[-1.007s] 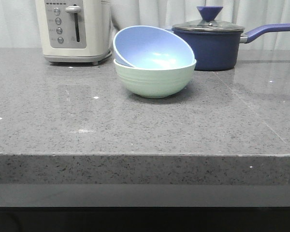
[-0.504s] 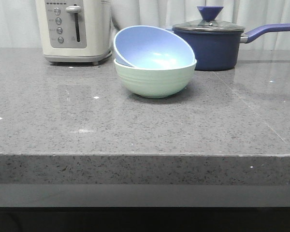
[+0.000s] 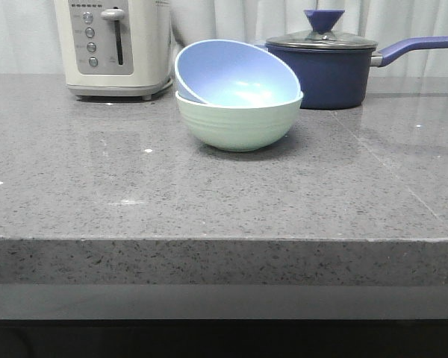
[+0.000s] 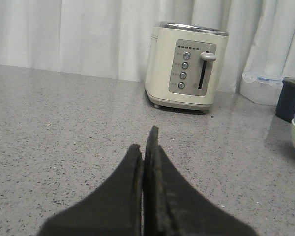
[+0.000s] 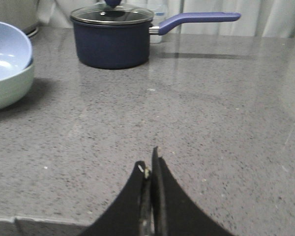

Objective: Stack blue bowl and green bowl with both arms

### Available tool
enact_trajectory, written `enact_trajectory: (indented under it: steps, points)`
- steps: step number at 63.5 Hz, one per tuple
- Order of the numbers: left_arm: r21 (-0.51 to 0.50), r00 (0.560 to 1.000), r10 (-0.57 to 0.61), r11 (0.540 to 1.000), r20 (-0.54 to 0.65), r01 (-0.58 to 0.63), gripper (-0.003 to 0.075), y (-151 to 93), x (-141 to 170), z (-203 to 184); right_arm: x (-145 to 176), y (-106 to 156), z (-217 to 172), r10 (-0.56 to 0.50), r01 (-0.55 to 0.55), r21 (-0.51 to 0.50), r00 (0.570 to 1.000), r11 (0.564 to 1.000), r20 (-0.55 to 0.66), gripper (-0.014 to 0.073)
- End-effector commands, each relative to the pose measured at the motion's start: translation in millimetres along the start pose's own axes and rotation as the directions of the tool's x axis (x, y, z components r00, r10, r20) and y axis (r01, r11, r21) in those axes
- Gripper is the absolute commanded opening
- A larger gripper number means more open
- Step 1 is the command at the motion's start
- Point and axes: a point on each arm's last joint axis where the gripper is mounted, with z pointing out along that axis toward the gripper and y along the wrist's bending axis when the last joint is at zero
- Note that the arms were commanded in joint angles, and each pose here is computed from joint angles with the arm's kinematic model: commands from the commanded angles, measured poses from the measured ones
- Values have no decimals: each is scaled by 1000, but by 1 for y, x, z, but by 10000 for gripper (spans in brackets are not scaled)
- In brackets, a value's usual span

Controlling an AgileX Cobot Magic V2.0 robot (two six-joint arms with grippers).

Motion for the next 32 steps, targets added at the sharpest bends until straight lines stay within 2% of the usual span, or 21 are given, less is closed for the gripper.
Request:
enact_trajectory:
  steps: [1,11,32]
  points:
    - [9,996,-14,1000,88,14,-20,0,-6,-2,-5,-2,-1,-22,17,28,988,999,156,-63]
    - [9,996,-14,1000,88,14,-20,0,-6,-2,10,-3,5,-23,16,36,981,999,195,-63]
    - [9,996,-14,1000,88,14,-20,0,-6,-2,10,-4,5,-24,15,48,981,999,190,-63]
